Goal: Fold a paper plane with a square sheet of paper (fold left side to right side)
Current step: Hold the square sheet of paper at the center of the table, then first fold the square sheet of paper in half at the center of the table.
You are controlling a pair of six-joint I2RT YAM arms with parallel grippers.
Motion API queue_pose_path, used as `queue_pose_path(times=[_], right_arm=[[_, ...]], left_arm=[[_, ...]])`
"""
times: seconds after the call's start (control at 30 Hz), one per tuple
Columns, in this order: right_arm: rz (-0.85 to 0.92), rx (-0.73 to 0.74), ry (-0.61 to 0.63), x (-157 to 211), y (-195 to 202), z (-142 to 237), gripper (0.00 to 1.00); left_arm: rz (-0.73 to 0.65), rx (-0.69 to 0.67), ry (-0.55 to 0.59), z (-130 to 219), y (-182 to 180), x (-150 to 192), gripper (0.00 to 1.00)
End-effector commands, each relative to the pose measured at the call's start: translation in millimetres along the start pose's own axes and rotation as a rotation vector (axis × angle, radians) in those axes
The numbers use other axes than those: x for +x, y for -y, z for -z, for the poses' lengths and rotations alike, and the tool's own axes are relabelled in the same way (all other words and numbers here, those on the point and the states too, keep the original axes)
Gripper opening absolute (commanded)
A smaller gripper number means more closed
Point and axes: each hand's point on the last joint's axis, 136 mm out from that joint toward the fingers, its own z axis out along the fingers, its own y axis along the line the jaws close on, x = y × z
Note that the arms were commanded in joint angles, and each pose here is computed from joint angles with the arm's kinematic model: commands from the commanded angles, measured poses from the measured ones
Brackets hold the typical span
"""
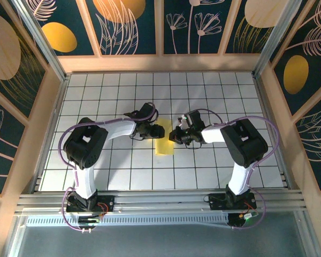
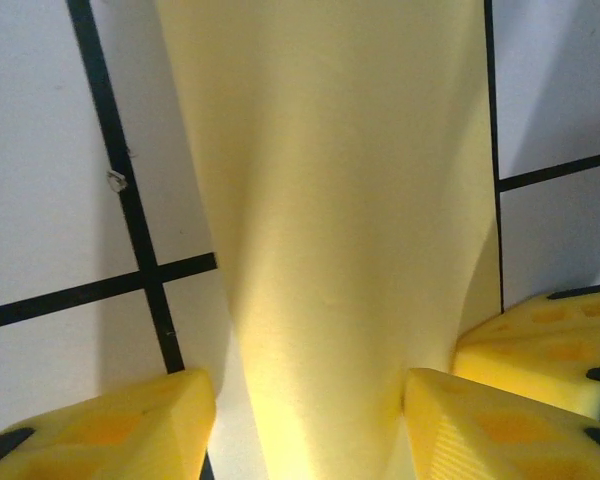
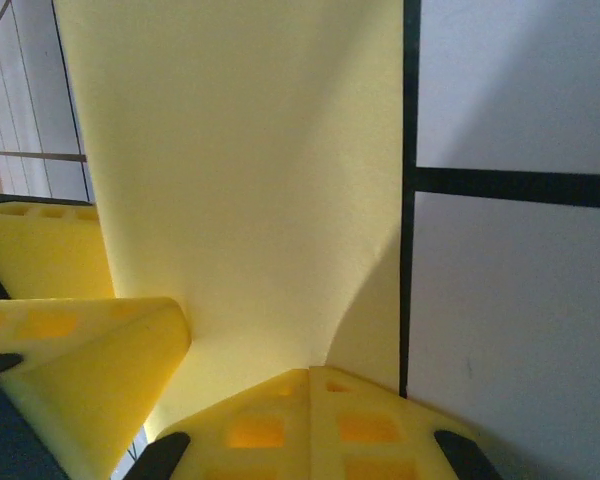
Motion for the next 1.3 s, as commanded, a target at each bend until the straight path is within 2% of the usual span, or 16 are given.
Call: queue_pose_path(times=[0.0,0.13,0.27,0.4,0.53,0.67,0.8,1.0,1.27], right_arm=[[-0.047,0.144,-0.041,18.5,38.3,-6.0,0.02],[-0.052,0.149,-0.042,19.3,40.1,-6.5,0.02],[-0.052,0.157,-0.043,20.2,42.2,-6.5,0.02],[-0.053,0.158,-0.047,21.0,43.3,-7.3,0.02],[-0.053,0.163,-0.048,21.8,44.5,-6.8,0.02],[-0.051,0.165,-0.05,22.7,44.8,-7.0,0.02],[-0.048,0.177,-0.05,22.3,46.3,-6.5,0.02],[-0.044,0.189,-0.057,24.0,48.9,-6.2,0.02],[-0.042,0.225,-0.064,25.4,56.9,-6.7,0.02]], left_arm=[[0.006,-0.09,0.118,23.6,-16.5,-20.0,0.56],[-0.019,-0.072,0.24,60.6,-4.8,-39.3,0.57],[-0.066,0.06,0.321,90.6,22.1,-46.5,0.53],[-0.105,0.22,0.232,80.3,48.3,-32.1,0.38],[-0.093,0.302,0.162,60.7,55.0,-18.3,0.22],[-0.085,0.345,0.074,37.3,55.0,-3.0,0.16],[-0.075,0.32,0.026,18.3,45.1,5.6,0.13],[-0.065,0.149,-0.001,-4.6,10.2,11.3,0.13],[-0.037,0.106,0.013,-13.4,-3.7,15.1,0.11]])
